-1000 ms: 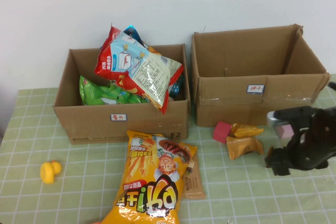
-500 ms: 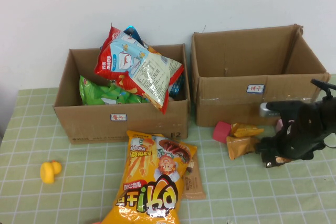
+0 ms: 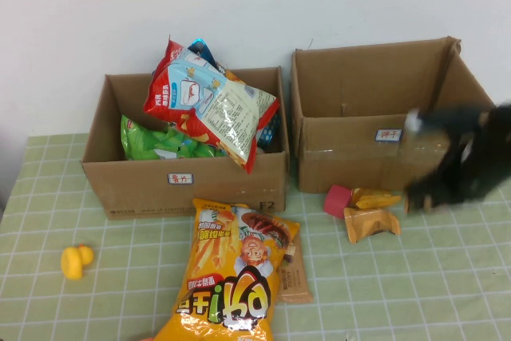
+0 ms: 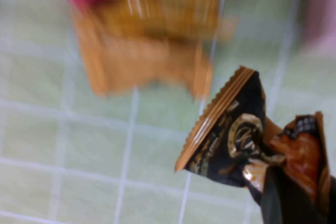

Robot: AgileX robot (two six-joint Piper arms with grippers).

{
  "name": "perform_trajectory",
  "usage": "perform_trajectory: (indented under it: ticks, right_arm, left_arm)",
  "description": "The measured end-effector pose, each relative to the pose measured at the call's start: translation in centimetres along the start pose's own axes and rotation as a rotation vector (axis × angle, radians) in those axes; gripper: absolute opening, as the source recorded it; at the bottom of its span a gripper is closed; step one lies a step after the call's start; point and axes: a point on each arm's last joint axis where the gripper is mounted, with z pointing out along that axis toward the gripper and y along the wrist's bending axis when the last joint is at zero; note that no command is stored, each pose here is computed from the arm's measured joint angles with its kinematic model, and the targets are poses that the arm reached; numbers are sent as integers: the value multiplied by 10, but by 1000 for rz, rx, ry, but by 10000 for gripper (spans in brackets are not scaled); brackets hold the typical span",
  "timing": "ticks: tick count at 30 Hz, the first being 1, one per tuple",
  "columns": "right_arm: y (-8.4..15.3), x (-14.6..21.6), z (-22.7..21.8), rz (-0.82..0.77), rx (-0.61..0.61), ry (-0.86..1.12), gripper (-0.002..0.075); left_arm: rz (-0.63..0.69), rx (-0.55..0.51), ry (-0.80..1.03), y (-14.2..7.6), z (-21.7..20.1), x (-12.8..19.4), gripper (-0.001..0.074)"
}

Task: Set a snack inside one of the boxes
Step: Pick up the biscuit, then place the biscuit in the biscuit box

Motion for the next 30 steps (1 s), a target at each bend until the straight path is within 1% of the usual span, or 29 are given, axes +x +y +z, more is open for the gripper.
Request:
perform_trajectory:
  ticks: [3, 6, 8, 10, 12, 16, 21, 23, 25, 27, 30]
  right_arm:
    - [0, -16, -63, -29, 2, -183, 34]
    - [-1, -27, -116, -42, 7, -389, 33]
    - [-1, -32, -140, -50, 11, -511, 33]
    - [-1, -37, -155, -53, 13, -612, 33]
    - [-1, -42, -160, -53, 14, -679, 33]
    - [-1, -57, -150, -57, 15, -704, 33]
    - [0, -86, -113, -57, 14, -673, 45]
    - [0, -94, -92, -57, 13, -637, 85]
    - [0, -100, -74, -55, 12, -612, 165]
    - [1, -104, -60, -37, 6, -592, 279]
    - [1, -105, -52, -5, -4, -579, 413]
  left_arm:
    - [0, 0, 0, 0, 0, 0, -3]
    - [0, 0, 0, 0, 0, 0, -3]
    - [0, 0, 0, 0, 0, 0, -3]
    - [0, 0, 0, 0, 0, 0, -3]
    - [0, 0, 0, 0, 0, 0, -3]
    - [0, 0, 0, 0, 0, 0, -3]
    - [0, 0, 0, 0, 0, 0, -3]
    - [0, 0, 0, 0, 0, 0, -3]
    - [0, 0, 0, 0, 0, 0, -3]
    - [0, 0, 0, 0, 0, 0, -3]
    - [0, 0, 0, 0, 0, 0, -3]
